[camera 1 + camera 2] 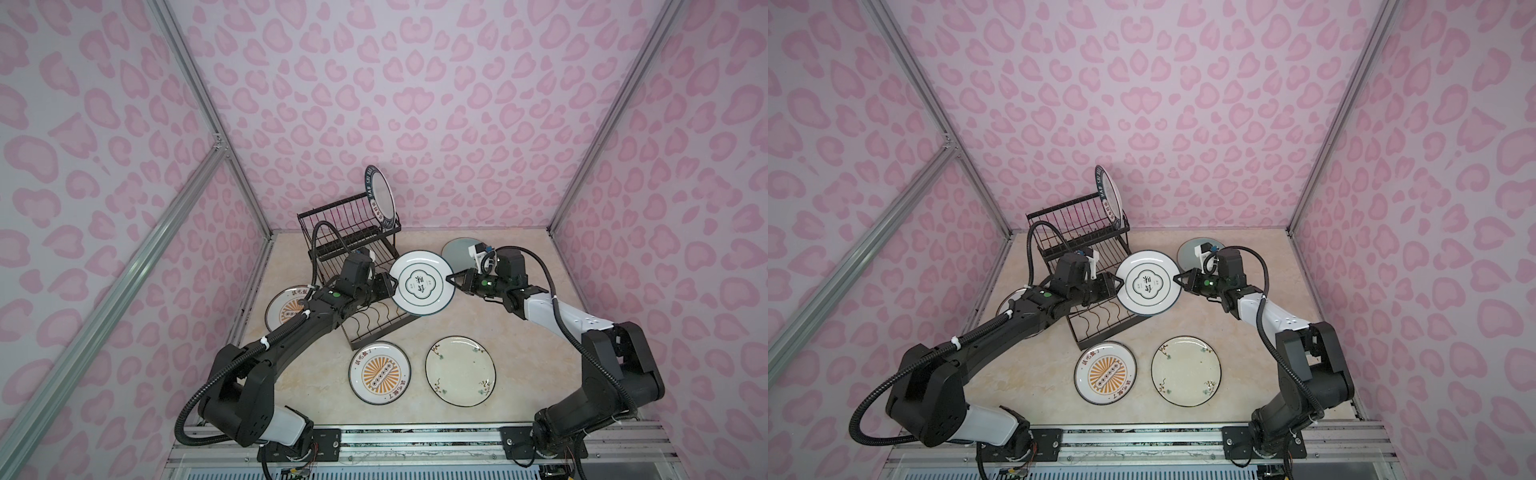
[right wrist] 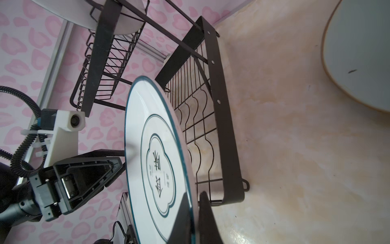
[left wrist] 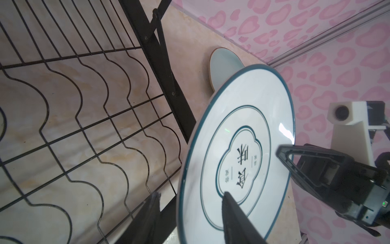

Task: Load plates into a dish rack
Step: Pick up the plate from the center of the table.

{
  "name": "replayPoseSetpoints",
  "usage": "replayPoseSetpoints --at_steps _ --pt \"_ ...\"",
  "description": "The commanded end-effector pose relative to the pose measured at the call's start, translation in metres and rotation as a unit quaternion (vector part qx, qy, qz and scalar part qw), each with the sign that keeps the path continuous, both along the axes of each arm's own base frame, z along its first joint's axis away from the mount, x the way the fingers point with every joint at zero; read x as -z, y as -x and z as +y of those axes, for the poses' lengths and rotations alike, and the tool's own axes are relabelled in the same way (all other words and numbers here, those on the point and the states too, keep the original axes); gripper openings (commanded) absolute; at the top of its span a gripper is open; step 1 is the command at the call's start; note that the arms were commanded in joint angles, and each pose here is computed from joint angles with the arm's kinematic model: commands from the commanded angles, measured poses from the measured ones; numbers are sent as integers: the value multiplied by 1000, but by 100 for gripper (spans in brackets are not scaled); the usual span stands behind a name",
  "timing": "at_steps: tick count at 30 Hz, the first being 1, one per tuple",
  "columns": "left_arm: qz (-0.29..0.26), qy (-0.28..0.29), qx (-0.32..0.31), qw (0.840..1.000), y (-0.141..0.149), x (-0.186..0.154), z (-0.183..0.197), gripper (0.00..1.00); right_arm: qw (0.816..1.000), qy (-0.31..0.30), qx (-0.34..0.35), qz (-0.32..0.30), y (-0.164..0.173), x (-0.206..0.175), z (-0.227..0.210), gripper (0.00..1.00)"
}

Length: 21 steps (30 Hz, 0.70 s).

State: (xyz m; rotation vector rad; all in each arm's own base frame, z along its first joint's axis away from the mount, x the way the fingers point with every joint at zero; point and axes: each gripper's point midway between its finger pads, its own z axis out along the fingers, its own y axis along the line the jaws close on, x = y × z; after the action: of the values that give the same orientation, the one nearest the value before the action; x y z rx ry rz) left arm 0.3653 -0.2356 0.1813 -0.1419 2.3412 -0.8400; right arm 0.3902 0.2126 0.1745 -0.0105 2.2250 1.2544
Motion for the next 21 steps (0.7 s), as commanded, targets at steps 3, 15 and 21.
replayPoseSetpoints --at_steps 3,15,21 --pt "-19 5 -3 1000 -3 -10 1 50 999 -24 -29 -26 2 -16 16 0" --pt "-27 2 -3 1000 1 -14 4 30 998 -40 -48 -20 3 -12 30 0" --pt "-31 -1 -2 1000 2 -16 5 14 997 -43 -53 -22 3 -13 37 0"
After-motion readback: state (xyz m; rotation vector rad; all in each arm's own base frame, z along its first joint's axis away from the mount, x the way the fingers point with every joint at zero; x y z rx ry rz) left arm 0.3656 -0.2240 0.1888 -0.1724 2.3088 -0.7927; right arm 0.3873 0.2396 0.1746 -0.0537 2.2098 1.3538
